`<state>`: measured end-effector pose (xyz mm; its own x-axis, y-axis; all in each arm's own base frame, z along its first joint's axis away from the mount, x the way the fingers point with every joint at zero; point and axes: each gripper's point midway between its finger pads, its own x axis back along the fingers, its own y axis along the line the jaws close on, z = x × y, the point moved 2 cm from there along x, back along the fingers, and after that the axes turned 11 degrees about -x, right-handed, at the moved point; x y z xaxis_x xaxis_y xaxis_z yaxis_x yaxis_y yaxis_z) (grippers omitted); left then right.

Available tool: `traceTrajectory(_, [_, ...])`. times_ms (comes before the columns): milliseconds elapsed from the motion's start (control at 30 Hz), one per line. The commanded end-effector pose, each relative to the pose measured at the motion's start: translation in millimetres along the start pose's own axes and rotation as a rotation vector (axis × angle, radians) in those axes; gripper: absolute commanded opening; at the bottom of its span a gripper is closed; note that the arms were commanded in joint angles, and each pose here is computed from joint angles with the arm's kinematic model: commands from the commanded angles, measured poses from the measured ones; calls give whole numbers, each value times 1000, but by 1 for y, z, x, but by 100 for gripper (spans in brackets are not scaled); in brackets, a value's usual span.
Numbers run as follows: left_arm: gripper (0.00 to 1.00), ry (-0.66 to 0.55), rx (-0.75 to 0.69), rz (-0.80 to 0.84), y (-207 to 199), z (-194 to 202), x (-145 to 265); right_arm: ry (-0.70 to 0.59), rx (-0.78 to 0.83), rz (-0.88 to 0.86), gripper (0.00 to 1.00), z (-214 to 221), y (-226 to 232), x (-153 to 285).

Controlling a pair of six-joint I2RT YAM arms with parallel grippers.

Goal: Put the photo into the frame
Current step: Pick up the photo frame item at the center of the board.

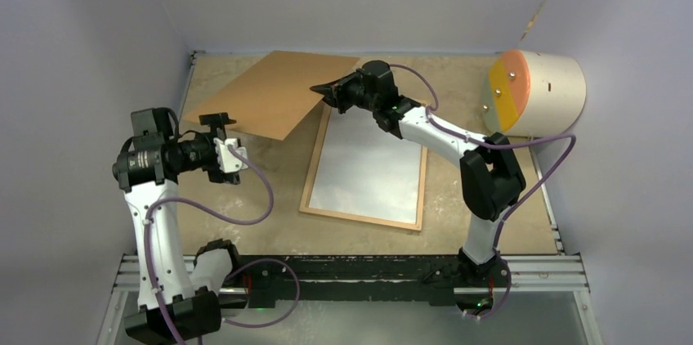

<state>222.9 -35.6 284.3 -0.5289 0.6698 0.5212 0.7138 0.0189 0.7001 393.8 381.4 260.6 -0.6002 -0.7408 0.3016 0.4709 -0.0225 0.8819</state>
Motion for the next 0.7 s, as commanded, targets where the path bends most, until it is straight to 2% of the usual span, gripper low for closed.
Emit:
traceTrajectory(0, [96,17,-101,-160,26,3,1,130,-26,-194,0,38,57,27])
traceTrajectory(133, [93,88,-151,-268,42,18,3,156,-28,-199,0,42,58,31])
traceTrajectory(233, [90,116,-167,-287,45,27,1,186,-23,-194,0,49,58,30])
traceTrajectory(400, [80,121,-143,-323,58,33,0,221,4,-164,0,66,50,28])
traceTrajectory(433, [76,116,-146,-321,59,33,0,223,5,-163,0,68,49,28])
traceTrajectory(533, [55,102,-155,-322,62,31,-1,226,13,-158,0,70,48,28])
traceTrajectory(667, [18,107,-164,-359,71,31,2,242,33,-151,2,73,47,30])
